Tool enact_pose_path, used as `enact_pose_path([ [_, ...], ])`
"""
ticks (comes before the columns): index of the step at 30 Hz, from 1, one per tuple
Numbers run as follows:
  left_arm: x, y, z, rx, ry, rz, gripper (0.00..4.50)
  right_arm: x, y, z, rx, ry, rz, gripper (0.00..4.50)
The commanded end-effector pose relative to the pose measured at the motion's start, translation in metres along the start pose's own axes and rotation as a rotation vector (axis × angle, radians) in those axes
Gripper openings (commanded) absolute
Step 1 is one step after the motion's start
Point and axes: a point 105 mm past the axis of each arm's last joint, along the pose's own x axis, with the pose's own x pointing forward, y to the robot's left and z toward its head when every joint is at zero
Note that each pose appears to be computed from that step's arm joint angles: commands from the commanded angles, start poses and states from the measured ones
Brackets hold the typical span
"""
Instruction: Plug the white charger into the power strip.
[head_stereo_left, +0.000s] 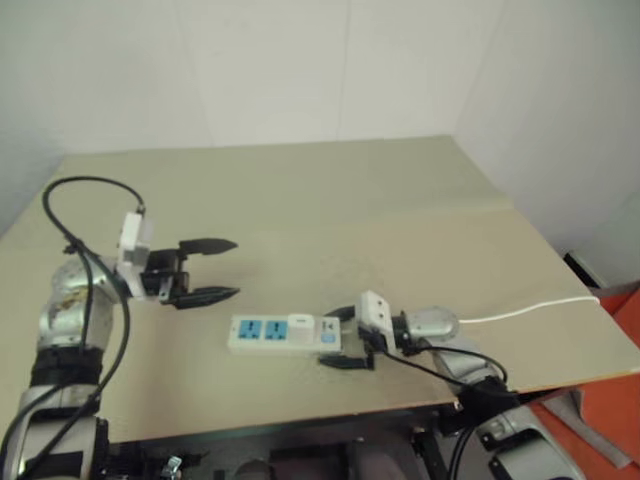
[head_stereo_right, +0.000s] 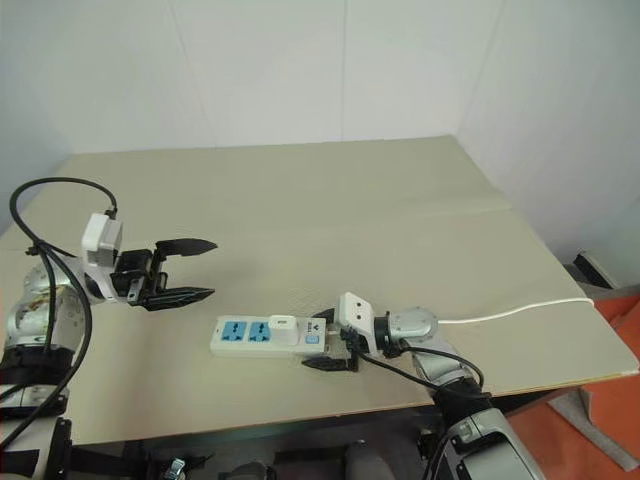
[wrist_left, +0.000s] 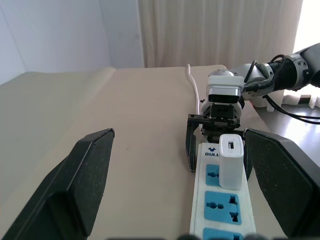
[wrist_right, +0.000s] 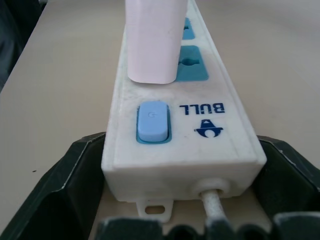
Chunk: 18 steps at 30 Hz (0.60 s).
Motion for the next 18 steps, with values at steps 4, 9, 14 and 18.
enact_pose_path([
  [4, 0.0, -0.011, 0.005, -0.019, 0.0, 0.005, 4.5, -0.046, -0.005, 0.05, -0.128, -0.079, -0.092, 4.46],
  [9, -0.007, -0.017, 0.007, -0.026, 0.011, 0.022, 4.5, -0.09, 0.012, 0.072, -0.179, -0.043, -0.099, 4.46],
  [14, -0.014, -0.02, 0.004, -0.034, 0.045, 0.019, 4.5, -0.119, 0.027, 0.071, -0.197, 0.051, -0.079, 4.46],
  [18, -0.014, -0.02, 0.004, -0.032, 0.048, 0.016, 4.5, -0.124, 0.026, 0.069, -0.199, 0.08, -0.114, 4.46],
])
